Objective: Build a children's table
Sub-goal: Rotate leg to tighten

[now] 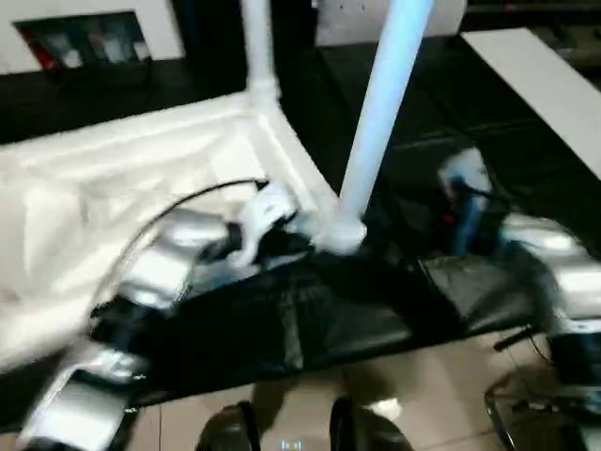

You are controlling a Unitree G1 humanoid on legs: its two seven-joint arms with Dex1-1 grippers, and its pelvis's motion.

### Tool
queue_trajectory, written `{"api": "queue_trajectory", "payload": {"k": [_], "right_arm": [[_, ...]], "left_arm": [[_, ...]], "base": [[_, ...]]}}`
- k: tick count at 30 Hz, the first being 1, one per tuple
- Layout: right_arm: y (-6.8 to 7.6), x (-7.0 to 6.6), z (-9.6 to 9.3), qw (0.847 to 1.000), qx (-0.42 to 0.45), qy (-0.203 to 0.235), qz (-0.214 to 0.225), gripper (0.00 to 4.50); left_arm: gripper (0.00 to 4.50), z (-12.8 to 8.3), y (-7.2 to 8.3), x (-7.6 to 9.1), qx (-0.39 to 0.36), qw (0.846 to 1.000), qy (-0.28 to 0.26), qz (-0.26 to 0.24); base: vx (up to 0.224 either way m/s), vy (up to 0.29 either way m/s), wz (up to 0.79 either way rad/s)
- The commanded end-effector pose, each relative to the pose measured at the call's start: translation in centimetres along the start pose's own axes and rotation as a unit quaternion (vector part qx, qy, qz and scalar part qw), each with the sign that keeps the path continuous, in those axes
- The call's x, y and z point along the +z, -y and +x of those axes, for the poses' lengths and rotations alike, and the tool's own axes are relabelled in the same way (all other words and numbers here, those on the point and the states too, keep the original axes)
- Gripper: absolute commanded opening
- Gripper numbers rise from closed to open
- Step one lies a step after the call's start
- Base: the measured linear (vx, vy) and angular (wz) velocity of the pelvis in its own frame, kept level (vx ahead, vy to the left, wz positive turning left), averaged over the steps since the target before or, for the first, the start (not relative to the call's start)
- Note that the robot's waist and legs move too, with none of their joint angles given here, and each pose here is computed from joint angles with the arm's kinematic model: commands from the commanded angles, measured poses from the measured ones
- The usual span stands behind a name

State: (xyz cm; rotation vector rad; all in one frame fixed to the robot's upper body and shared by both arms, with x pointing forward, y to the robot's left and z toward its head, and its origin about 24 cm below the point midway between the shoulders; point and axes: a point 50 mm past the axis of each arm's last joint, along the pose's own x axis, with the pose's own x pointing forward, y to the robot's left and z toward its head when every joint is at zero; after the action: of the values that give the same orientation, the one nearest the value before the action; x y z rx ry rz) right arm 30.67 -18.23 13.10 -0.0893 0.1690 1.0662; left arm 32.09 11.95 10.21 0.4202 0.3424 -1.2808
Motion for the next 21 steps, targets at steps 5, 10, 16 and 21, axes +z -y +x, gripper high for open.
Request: {"api": "queue_trajectory", "payload": {"k": [5,10,16,21], "right_arm": [[-1.7,0.3,-0.8,0.988,0.15,-0.024,-0.029,4.3],[-2.2,-0.1,-0.9,0.974,0.217,-0.057,-0.041,3.9],[-2.6,-0.5,-0.3,0.966,0.247,-0.067,-0.043,3.5],[-2.8,-0.8,0.5,0.963,0.256,-0.067,-0.047,3.11]], "left_arm": [[0.0,0.0,2.0,0.4,-0.138,0.988,-0.011,0.072],[0.0,-0.4,2.3,0.5,-0.182,0.977,-0.03,0.104],[0.0,-0.3,2.2,0.9,-0.197,0.972,-0.032,0.122],[0.0,-0.1,2.5,1.1,-0.212,0.967,-0.033,0.135]], "base": [[0.0,0.0,0.0],[0.0,0.0,0.0],[0.0,0.0,0.0],[0.0,0.0,0.0]]}}
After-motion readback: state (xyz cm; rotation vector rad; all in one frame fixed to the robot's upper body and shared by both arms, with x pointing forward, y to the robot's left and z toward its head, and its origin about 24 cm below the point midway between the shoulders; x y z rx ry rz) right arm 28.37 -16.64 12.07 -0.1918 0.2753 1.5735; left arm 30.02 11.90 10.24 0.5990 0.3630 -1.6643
